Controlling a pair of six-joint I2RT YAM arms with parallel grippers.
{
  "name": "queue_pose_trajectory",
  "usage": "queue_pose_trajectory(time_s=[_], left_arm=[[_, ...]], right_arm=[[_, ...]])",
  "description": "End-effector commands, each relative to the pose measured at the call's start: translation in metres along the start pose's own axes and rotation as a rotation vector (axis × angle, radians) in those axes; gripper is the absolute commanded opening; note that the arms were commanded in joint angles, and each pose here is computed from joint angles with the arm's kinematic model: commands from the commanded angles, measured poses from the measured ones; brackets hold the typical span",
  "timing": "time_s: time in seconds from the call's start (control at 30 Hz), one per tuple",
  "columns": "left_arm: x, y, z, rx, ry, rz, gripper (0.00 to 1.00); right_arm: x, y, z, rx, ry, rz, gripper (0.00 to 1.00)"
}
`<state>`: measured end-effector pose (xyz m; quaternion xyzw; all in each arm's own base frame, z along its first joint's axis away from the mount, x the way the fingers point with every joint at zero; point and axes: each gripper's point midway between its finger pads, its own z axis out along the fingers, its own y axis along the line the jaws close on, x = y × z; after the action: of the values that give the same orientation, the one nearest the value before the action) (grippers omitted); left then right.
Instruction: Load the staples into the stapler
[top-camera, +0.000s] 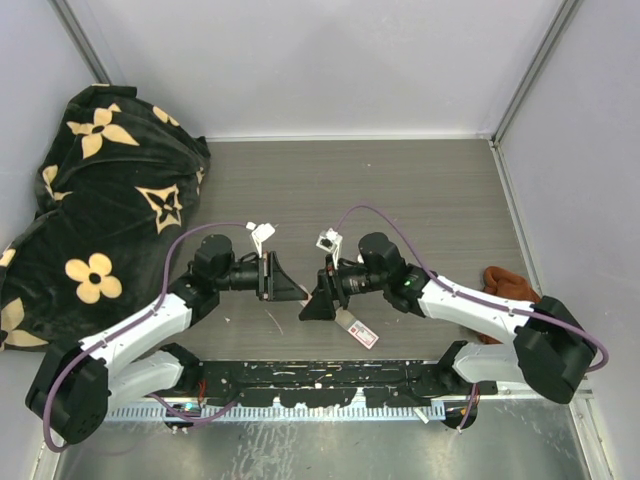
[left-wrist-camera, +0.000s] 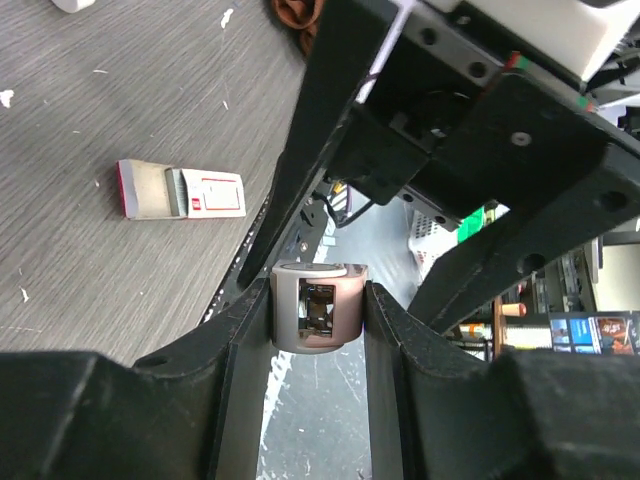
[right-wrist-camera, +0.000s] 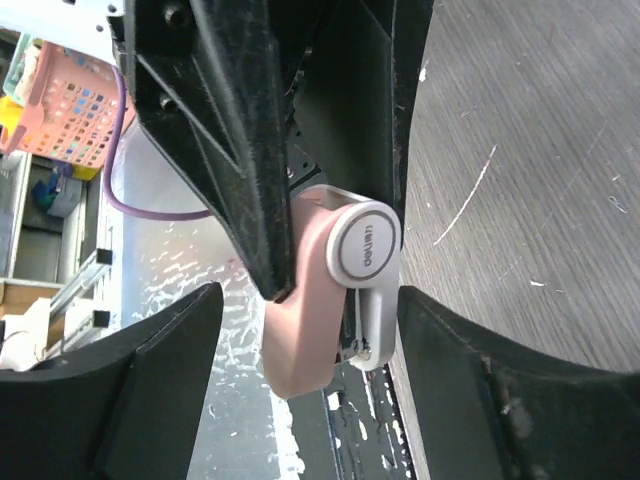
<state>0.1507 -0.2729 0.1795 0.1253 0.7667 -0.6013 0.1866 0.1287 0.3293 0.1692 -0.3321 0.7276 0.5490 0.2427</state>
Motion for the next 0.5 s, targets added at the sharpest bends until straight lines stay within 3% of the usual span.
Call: queue_pose_trajectory(time_s=[0.0,0.07,0.1,0.13,0.3,0.33,0.37,0.4,0.43,0.47], left_arm=[[-0.010,-0.031,-0.002,0.088,-0.014,0.122,0.02],[-0.009,-0.032,-0.003,0.090,-0.015,0.125,0.00],[-0.008,-0.032,-0.003,0.091,-0.013,0.125,0.00],[-0.008,-0.032,-0.003,0.092,-0.013,0.126,0.00],[-0.008,-0.034,-0.004,0.096,-0.015,0.130,0.00],[-0.008,-0.034,-0.004,0.094,-0.017,0.130,0.00],[-0.008,-0.033,-0.004,0.091,-0.019,0.129,0.00],[-0.009,-0.034,-0.004,0.092,-0.022,0.131,0.00],[-0.010,-0.035,-0.004,0.093,-0.023,0.132,0.00],[-0.010,-0.035,-0.004,0.094,-0.023,0.133,0.00]], right_arm=[[-0.007,0.024,0.003,-0.138,0.013,0.010,0.64],[-0.004,0.022,0.005,-0.138,0.032,0.028,0.30],[-0.001,0.019,0.006,-0.131,0.039,0.036,0.07],[0.000,0.016,0.007,-0.119,0.040,0.043,0.01],[0.000,0.015,0.007,-0.113,0.033,0.037,0.01],[-0.001,0.015,0.007,-0.111,0.033,0.037,0.15],[-0.001,0.015,0.007,-0.109,0.034,0.037,0.43],[-0.002,0.015,0.007,-0.107,0.031,0.035,0.61],[-0.002,0.015,0.007,-0.106,0.029,0.033,0.76],[-0.003,0.015,0.006,-0.105,0.027,0.031,0.83]])
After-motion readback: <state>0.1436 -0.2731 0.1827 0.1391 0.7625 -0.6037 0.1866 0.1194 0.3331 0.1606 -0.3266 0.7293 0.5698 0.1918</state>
